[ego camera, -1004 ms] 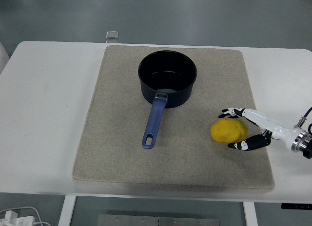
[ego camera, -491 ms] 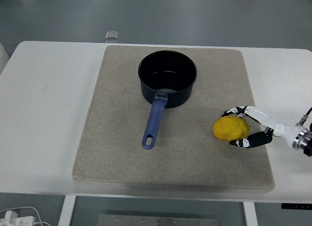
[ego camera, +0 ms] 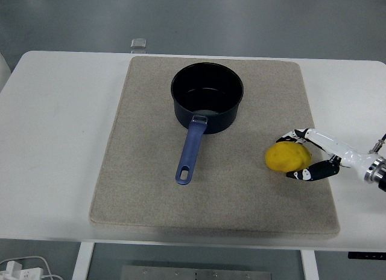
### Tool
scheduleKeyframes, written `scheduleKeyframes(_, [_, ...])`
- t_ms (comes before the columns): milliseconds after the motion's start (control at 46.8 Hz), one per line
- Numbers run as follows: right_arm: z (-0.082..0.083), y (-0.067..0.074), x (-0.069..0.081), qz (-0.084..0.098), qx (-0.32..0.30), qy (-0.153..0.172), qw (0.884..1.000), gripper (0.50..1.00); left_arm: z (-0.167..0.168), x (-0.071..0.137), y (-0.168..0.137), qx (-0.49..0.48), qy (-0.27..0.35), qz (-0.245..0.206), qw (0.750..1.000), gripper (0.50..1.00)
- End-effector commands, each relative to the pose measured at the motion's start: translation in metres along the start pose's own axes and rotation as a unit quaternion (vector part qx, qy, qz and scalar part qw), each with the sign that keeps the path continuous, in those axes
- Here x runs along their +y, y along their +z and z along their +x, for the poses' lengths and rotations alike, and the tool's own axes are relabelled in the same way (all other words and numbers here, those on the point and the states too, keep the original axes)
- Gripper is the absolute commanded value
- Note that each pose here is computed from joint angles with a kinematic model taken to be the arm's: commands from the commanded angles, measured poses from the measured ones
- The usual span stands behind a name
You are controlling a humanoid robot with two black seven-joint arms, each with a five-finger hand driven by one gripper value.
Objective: Put the potato in the blue pot
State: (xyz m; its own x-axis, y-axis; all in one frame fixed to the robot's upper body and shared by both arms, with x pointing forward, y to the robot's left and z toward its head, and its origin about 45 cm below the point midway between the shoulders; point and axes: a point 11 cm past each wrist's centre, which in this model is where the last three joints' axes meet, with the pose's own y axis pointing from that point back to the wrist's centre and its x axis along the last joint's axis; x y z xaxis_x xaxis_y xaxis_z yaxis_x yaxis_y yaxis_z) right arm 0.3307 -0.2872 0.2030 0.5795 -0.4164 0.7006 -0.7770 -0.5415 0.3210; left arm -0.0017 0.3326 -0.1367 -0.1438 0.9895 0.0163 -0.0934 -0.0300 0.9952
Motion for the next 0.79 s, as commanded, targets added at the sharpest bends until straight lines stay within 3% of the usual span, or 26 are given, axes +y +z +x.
scheduleKeyframes(0, [0.0012,-0.0009,-0.0004,0.001,0.000,0.002,1.000,0.500,0.0000,0.0000,0.0000,0.000,0.000,0.000,1.000,1.000])
scheduleKeyframes(769, [0.0066,-0.0006,0.0019,0.002,0.002,0.008,1.000,0.500,0.0000,0.0000,0.0000,0.000,0.000,0.000,1.000,1.000])
